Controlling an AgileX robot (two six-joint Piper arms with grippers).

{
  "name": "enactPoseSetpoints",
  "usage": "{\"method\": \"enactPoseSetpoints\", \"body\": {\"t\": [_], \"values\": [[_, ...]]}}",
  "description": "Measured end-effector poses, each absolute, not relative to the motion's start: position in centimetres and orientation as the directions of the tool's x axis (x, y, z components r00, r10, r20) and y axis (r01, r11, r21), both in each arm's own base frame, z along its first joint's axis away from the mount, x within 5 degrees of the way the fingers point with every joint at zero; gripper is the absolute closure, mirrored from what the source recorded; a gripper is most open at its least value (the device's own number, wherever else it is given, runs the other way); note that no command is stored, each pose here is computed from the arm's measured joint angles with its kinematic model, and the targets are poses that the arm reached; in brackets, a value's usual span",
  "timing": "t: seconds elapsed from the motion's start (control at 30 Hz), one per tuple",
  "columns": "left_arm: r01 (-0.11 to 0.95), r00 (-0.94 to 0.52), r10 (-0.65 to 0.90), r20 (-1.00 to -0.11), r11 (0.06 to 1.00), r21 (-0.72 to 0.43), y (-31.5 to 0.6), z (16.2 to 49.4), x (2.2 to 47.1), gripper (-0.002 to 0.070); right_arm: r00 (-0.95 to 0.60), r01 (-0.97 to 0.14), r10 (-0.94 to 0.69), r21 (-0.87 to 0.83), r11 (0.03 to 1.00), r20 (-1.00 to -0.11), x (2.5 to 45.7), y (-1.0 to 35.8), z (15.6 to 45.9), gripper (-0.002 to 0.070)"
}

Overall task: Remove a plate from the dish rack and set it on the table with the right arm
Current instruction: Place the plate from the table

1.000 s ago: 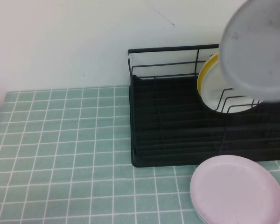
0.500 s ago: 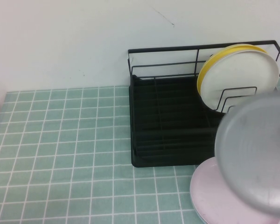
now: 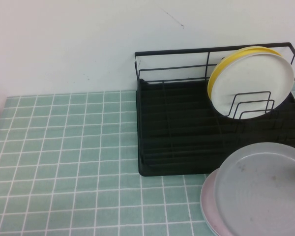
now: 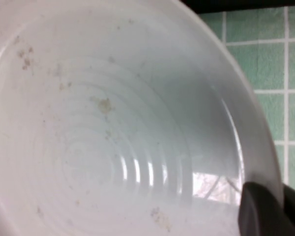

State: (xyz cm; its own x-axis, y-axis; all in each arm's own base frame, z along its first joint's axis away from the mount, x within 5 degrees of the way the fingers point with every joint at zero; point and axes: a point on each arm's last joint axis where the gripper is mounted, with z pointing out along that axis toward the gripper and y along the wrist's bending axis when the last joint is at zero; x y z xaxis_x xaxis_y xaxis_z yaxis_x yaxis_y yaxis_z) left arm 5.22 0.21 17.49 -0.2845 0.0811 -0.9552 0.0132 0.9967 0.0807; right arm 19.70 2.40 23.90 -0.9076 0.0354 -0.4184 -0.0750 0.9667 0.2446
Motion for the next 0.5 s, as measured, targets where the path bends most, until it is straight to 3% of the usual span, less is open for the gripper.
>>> {"method": "enactPoseSetpoints", "body": {"t": [0.5], "values": [[0.013, -0.284, 0.081, -0.955, 0.997, 0.081, 0.2, 17.5, 5.2, 0.0678, -0.939, -0.061, 0.031, 0.256, 0.965, -0.342, 23.6, 3.3, 18.7, 0.0666]]}}
